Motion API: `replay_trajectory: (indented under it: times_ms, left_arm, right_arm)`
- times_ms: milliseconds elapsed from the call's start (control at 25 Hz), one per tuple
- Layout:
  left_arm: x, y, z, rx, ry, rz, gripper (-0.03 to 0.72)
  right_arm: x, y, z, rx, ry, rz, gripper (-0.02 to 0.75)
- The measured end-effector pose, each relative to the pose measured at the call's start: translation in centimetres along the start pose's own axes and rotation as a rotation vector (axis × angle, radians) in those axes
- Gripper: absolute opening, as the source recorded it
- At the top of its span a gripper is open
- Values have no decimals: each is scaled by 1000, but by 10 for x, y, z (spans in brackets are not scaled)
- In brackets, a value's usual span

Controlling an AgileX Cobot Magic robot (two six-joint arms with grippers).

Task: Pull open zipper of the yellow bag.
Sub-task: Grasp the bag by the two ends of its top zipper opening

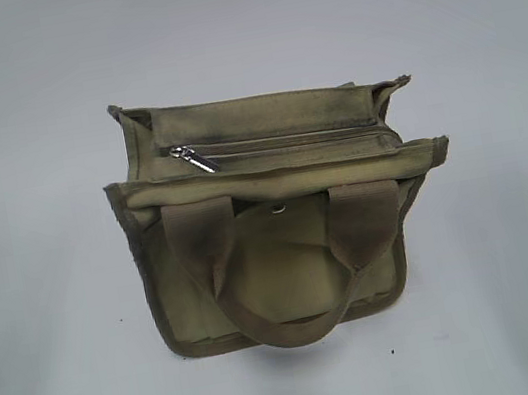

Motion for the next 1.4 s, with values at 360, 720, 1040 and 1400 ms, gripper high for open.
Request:
replay_trajectory:
  times_ms: [360, 720, 1040, 1400]
  left_arm:
    - [3, -17, 101, 131, 424, -268, 382]
    - [43, -38, 173, 169, 676, -303, 385]
    - [43, -44, 214, 163, 713, -330, 386]
    - [40, -49, 237, 186, 756, -335, 333]
  right_arm:
    - [-52, -7, 70, -138, 112, -140, 562]
    - [-102, 36, 135, -309, 127, -289, 562]
    - [-128, 79, 163, -411, 87, -468, 562]
    - [-143, 95, 197, -432, 79, -511, 559]
Point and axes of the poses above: a point on each arm's last joint axis where the gripper is mounted, z pointing out along that axis toward the gripper, y along the wrist's bending axis when the last joint is at zero, x = y × z, the point moved 6 cm from there along z, pointing out along that axis toward the gripper, and after that the axes turned 15 degrees about -z, right-handed, at the moved point
